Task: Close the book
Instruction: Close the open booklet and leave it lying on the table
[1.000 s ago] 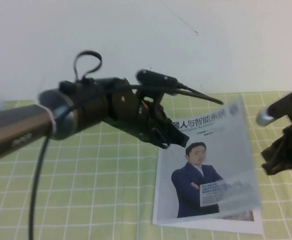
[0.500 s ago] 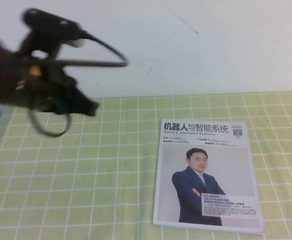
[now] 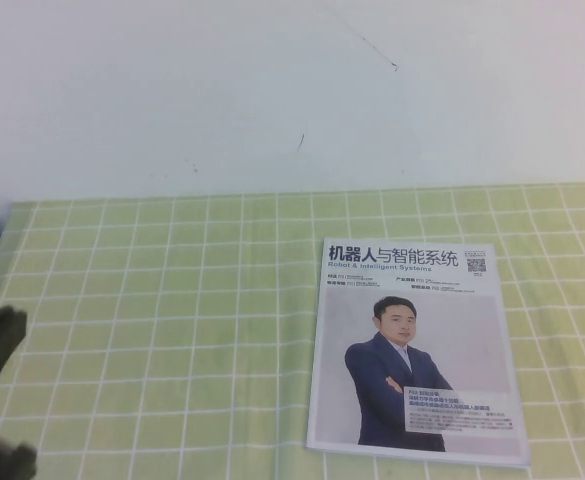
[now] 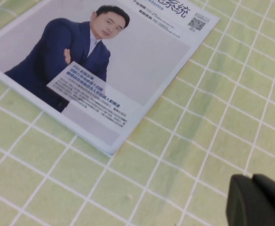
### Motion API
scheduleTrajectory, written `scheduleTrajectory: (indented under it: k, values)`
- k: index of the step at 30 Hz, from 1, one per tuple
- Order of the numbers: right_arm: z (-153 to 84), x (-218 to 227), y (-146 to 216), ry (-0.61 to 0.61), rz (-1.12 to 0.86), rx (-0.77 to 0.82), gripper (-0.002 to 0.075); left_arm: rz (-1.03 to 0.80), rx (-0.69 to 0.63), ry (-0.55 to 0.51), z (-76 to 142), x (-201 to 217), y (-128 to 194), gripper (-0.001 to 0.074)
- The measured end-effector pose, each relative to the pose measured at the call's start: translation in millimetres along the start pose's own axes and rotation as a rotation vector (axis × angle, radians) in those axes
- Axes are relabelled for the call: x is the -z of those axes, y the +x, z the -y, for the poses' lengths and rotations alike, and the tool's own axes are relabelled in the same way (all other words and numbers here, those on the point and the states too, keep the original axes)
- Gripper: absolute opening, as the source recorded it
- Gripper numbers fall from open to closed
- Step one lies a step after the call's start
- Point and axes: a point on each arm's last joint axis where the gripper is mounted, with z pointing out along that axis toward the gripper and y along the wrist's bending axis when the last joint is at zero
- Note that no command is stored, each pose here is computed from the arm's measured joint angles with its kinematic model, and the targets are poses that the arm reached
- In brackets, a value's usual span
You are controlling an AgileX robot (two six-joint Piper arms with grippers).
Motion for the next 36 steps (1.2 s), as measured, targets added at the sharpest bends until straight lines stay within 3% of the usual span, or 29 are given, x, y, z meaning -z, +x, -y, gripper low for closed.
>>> scheduleTrajectory:
  k: [9, 29, 36]
  values:
    - [-13, 10, 30, 0.007, 0.048, -0.002, -0.0003, 0.152, 0.042, 0.017, 6, 21, 54, -0.0003]
    - [-14, 10, 31, -0.001, 0.041, -0.007, -0.0003, -0.003, 0.091, 0.033, 11, 10, 101, -0.0003]
    - [-14, 10, 31, -0.003, 0.042, -0.011, -0.0003, 0.057, 0.132, -0.090, 5, 19, 129, -0.0003]
